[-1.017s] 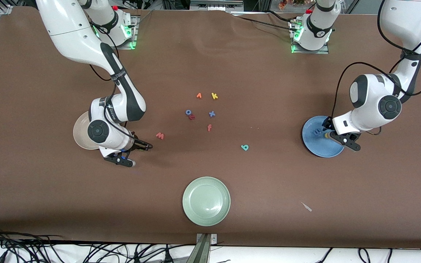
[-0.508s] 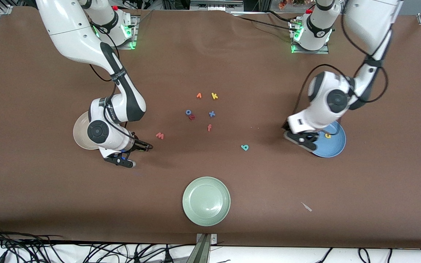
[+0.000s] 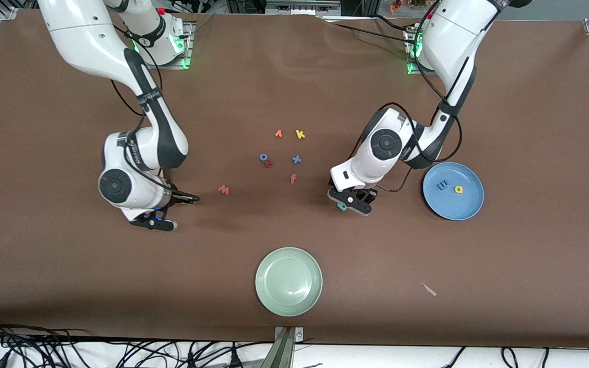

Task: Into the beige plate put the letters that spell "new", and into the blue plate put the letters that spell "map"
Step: 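Carry the green u to the white plate while the left gripper reaches the cyan b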

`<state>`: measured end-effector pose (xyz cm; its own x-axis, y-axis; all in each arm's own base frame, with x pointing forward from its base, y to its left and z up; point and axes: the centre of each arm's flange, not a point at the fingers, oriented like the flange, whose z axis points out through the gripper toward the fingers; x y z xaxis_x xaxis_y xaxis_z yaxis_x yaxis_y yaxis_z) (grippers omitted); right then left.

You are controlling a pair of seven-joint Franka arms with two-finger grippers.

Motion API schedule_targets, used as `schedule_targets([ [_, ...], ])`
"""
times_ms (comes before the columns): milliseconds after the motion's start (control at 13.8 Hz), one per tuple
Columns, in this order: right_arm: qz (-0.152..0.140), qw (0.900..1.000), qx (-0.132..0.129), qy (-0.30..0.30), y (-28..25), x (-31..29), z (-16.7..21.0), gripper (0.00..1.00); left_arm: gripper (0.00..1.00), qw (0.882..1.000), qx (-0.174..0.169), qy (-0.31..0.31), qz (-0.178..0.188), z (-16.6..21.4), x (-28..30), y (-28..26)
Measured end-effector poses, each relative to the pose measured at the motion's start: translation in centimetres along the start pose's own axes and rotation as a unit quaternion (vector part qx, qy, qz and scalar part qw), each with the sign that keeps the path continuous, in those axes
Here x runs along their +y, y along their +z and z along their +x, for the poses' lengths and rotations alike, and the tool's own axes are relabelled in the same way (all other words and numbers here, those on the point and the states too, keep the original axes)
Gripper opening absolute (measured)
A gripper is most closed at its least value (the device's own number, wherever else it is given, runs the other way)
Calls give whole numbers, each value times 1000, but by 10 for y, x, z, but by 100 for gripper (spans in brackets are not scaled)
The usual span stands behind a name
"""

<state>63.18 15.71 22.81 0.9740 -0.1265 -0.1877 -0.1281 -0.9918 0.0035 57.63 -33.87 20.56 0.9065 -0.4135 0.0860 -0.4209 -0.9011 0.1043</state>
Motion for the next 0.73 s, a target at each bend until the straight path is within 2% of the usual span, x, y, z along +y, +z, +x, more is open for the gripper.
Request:
schedule_targets([
  [363, -8, 998, -4, -67, -10, 74, -22, 27, 79, 1000, 0, -5, 2, 6, -8, 10],
  [726, -17, 990, 22, -137, 20, 128, -41, 28, 79, 1000, -6, 4, 1, 4, 3, 29],
])
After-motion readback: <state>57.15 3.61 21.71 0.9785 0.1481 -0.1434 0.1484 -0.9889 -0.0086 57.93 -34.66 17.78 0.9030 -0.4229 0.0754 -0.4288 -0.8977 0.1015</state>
